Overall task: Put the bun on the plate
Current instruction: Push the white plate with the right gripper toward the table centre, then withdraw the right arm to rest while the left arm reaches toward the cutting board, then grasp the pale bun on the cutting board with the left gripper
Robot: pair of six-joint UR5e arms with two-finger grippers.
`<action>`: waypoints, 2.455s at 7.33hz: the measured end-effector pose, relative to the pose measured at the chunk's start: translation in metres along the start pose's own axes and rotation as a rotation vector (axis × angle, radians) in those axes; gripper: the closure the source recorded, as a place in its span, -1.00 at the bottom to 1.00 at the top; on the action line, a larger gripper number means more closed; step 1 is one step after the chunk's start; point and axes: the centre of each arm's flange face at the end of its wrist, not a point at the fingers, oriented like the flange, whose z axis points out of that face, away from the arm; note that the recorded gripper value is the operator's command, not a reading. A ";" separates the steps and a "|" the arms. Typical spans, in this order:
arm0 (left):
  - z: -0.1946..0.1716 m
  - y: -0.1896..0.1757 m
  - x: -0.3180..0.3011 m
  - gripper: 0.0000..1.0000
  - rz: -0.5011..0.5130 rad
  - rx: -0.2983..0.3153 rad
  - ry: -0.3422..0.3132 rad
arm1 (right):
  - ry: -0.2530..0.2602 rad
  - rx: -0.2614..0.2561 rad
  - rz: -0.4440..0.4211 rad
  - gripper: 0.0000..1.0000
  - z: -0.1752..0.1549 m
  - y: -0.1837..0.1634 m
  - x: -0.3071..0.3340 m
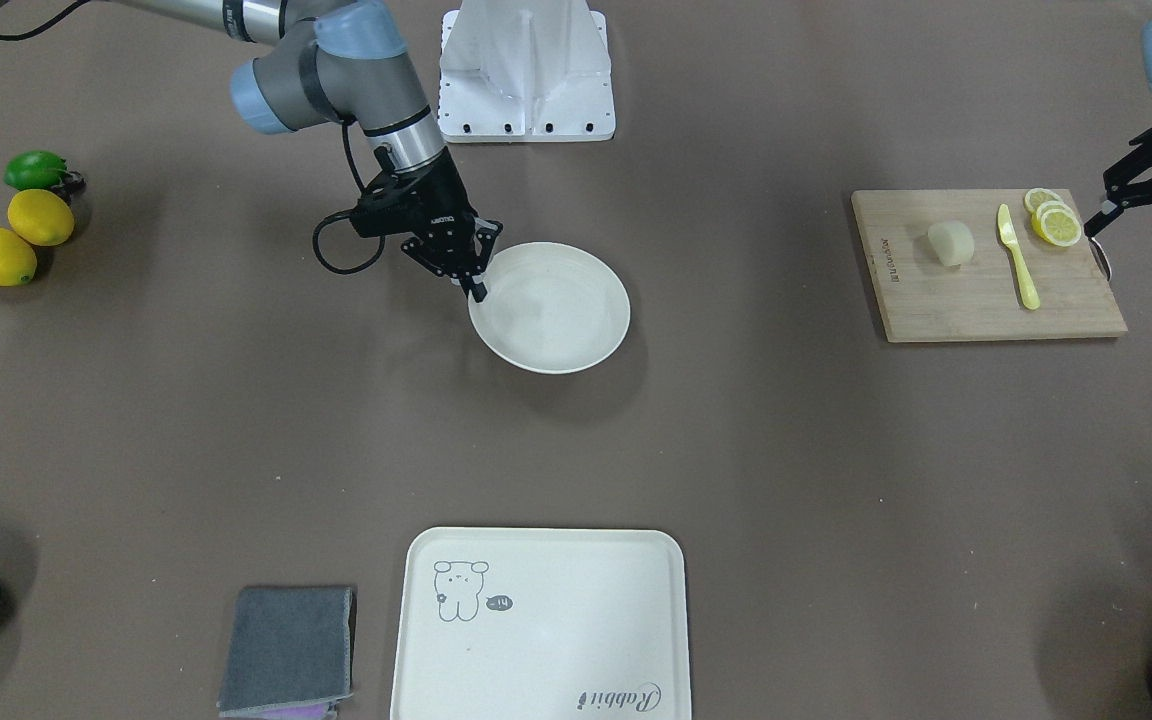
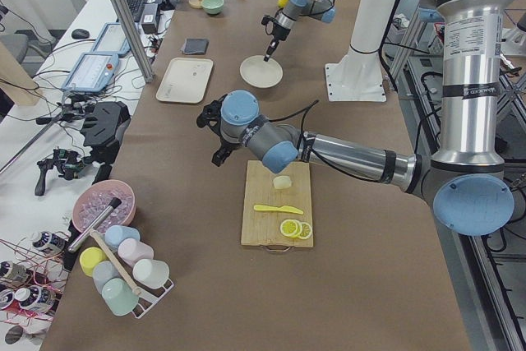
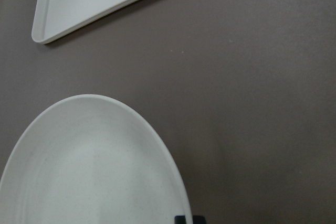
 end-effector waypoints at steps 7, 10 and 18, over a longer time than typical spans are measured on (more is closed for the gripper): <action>0.001 -0.002 0.004 -0.96 -0.184 0.000 -0.004 | 0.143 -0.178 -0.118 -1.00 -0.075 -0.179 0.057; 0.043 -0.005 0.043 -0.95 -0.344 -0.034 -0.057 | 0.152 -0.245 -0.235 -1.00 -0.163 -0.317 0.182; 0.171 0.166 0.099 -0.56 -0.443 -0.129 -0.209 | 0.213 -0.263 -0.401 -1.00 -0.285 -0.375 0.409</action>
